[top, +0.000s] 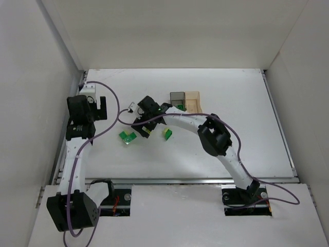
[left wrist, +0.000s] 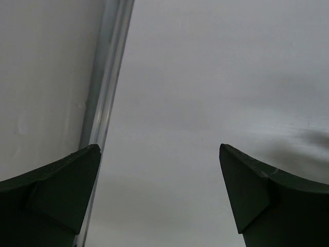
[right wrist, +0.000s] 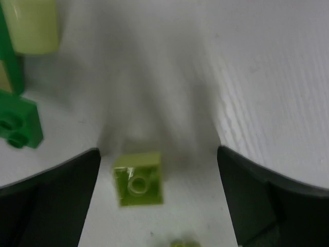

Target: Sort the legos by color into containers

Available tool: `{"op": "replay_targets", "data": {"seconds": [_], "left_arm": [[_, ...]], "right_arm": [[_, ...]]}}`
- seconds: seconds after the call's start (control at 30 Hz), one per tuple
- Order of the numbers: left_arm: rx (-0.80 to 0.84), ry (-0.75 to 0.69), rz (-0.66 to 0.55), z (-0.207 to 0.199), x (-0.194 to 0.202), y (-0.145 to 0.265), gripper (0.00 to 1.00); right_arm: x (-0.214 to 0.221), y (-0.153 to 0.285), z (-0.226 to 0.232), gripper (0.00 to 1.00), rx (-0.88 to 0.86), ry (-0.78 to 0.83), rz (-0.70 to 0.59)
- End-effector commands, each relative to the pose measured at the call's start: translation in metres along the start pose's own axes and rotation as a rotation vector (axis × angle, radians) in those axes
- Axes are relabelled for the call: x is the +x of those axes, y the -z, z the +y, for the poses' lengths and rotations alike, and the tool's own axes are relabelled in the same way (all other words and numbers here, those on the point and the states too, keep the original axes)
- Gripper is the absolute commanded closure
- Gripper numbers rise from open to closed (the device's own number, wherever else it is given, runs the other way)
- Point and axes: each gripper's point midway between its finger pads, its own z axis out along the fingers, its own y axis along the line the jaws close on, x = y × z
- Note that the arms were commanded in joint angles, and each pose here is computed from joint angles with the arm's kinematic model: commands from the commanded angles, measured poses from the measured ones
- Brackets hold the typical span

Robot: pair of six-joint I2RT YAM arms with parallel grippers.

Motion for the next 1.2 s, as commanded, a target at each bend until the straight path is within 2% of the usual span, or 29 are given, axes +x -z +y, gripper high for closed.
{"op": "replay_targets", "data": {"seconds": [0.0,0.13,0.2,0.23,0.3,0.5,0.53,0.6,0.67,0.7,0.73,0.77,0.83,0.97,1.0,1.07,1.1,1.17], "left_arm": [[-0.002,0.002,-0.047,0.001,-0.004,0.010,0.00],[0.046,0.028,-0.066,-0.008,-0.005,0.015,0.00],[0.056,0.041,-0.058,-0.011,-0.004,0.013,0.00],[0.055,0.042,-0.067,-0.011,-0.006,0.012,0.00],[0.064,0.042,-0.068,-0.012,-0.006,0.012,0.00],[0.078,0.033,-0.061,-0.013,-0.004,0.010,0.02],[0.108,0.023,-0.066,-0.018,-0.005,0.010,0.02],[0.138,0.012,-0.072,-0.023,-0.008,0.010,0.03],[0.190,0.001,-0.072,-0.032,-0.007,0.011,0.03],[0.208,-0.016,-0.077,-0.034,-0.008,0.011,0.03],[0.227,-0.029,-0.081,-0.037,-0.008,0.012,0.03],[0.265,-0.046,-0.067,-0.044,-0.001,0.012,0.01],[0.288,-0.103,-0.059,-0.048,0.005,0.012,0.01],[0.376,-0.199,0.011,-0.062,0.036,0.015,0.01],[0.411,-0.217,0.014,-0.067,0.038,0.017,0.01],[0.464,-0.275,0.031,-0.073,0.047,0.021,0.01],[0.498,-0.294,0.044,-0.079,0.052,0.022,0.01],[0.575,-0.338,0.094,-0.093,0.065,0.027,0.01]], "right_arm": [[-0.016,0.011,-0.037,0.00,0.210,-0.011,-0.014],[0.009,0.008,-0.032,0.03,0.192,0.009,0.040],[0.015,0.007,-0.026,0.08,0.163,0.008,0.043],[0.015,0.009,-0.018,0.15,0.147,0.015,0.043],[0.018,0.008,-0.009,0.19,0.129,0.025,0.047],[0.021,0.015,0.007,0.20,0.119,-0.019,0.080],[0.020,0.019,0.008,0.23,0.121,-0.039,0.075],[0.024,0.017,0.011,0.38,0.111,-0.055,0.083],[0.024,0.017,0.012,0.58,0.111,-0.066,0.082],[0.028,0.018,0.012,0.81,0.109,-0.067,0.096],[0.023,0.024,0.011,0.93,0.120,-0.080,0.089],[0.017,0.026,0.009,1.00,0.133,-0.094,0.076],[0.007,0.038,0.004,1.00,0.164,-0.102,0.048],[-0.039,0.082,-0.024,1.00,0.169,-0.233,-0.131],[-0.058,0.104,-0.033,1.00,0.166,-0.307,-0.213],[-0.056,0.126,-0.067,1.00,0.157,-0.434,-0.275],[-0.073,0.153,-0.078,1.00,0.155,-0.509,-0.377],[-0.065,0.181,-0.115,1.00,0.185,-0.613,-0.451]]}}
